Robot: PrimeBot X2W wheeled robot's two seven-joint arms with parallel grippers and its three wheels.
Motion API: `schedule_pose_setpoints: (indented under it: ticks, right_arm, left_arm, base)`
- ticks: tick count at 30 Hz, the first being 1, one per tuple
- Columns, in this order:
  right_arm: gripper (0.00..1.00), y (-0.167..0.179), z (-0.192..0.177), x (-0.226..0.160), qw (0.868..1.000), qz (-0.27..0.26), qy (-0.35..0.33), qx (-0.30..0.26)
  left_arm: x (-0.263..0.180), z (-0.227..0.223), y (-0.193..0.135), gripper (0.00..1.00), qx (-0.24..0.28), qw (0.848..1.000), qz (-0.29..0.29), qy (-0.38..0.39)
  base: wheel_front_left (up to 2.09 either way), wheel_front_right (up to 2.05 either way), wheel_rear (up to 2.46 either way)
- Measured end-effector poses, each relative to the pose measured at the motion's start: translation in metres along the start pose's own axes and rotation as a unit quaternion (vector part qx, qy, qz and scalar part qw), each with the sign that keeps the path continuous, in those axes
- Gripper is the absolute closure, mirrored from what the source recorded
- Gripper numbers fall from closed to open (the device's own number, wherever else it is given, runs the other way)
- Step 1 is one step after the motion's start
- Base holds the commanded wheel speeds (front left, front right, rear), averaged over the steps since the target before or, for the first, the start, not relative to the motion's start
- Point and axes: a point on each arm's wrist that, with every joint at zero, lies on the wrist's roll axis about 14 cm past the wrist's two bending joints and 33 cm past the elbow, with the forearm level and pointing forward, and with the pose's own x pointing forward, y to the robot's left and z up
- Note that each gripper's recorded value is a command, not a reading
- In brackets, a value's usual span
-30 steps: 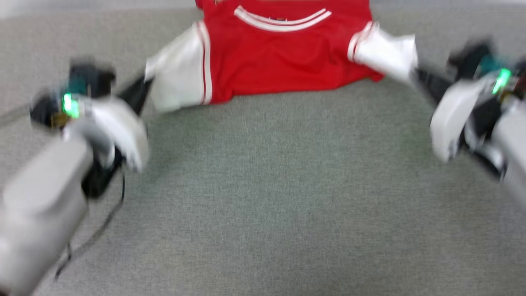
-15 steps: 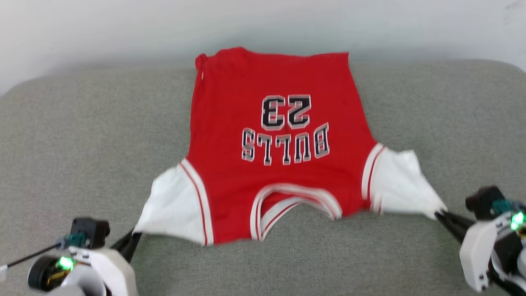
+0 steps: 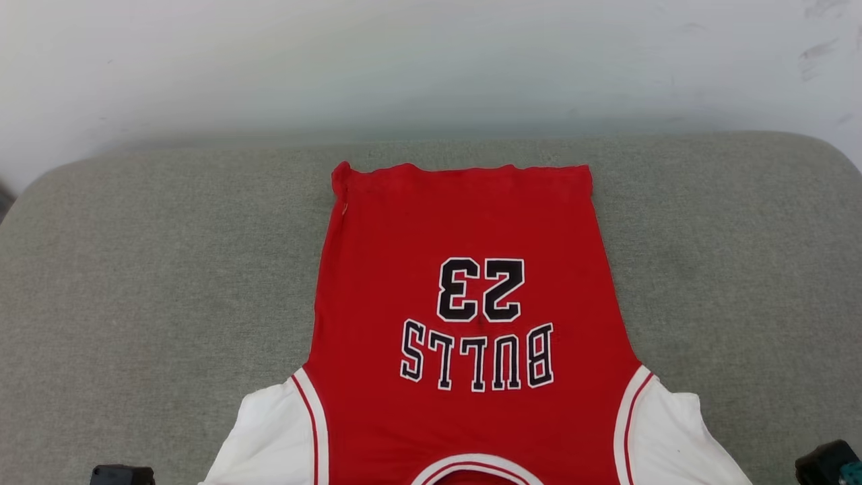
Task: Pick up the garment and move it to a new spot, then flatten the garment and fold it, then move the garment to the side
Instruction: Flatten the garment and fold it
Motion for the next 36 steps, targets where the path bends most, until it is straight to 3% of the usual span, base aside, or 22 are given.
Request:
schedule_pose_setpoints:
  ticks: [3,4,6,7,13,17,23,28,32,36]
  right_arm:
    - [1.0,0.001,0.003,-0.001,1.0,-0.003,0.0,0.005]
    - [0.66,0.0,0.008,0.0,1.0,-0.006,-0.009,0.006]
    - [0.38,0.0,0.02,0.002,1.0,-0.01,-0.021,0.007]
    - [0.0,-0.002,0.027,0.002,0.999,-0.013,-0.029,0.003]
    - [0.0,-0.029,0.107,-0.008,0.991,-0.051,-0.119,-0.025]
    - [0.0,-0.052,0.184,-0.021,0.974,-0.083,-0.202,-0.053]
    - [0.0,-0.071,0.289,-0.023,0.955,-0.101,-0.266,-0.084]
    - [0.0,-0.076,0.326,0.021,0.975,-0.088,-0.184,-0.093]
    - [0.0,-0.078,0.312,0.074,0.996,-0.058,-0.029,-0.069]
    - [0.0,-0.083,0.31,0.118,0.993,-0.057,0.084,-0.064]
  left_arm:
    - [-0.001,0.002,-0.007,1.0,-0.005,1.0,-0.006,-0.004]
    - [-0.001,0.004,-0.008,1.0,-0.004,1.0,-0.007,-0.006]
    - [0.0,0.007,-0.013,1.0,0.002,1.0,-0.013,-0.011]
    - [0.002,0.012,-0.015,1.0,0.004,1.0,-0.016,-0.017]
    - [0.012,0.04,-0.025,1.0,0.018,0.998,-0.028,-0.053]
    - [0.019,0.058,-0.032,1.0,0.023,0.996,-0.038,-0.076]
    - [0.033,0.078,-0.033,1.0,0.034,0.994,-0.041,-0.099]
    - [0.045,0.081,-0.028,1.0,0.04,0.994,-0.036,-0.099]
    - [0.055,0.08,-0.025,1.0,0.041,0.994,-0.03,-0.097]
    - [0.065,0.08,-0.022,1.0,0.039,0.994,-0.024,-0.098]
  base:
    - [0.0,0.0,0.0]
    - [0.0,0.0,0.0]
    - [0.0,0.0,0.0]
    - [0.0,0.0,0.0]
    - [0.0,0.0,0.0]
    - [0.0,0.0,0.0]
    - [0.0,0.0,0.0]
    - [0.0,0.0,0.0]
    - [0.0,0.0,0.0]
    - [0.0,0.0,0.0]
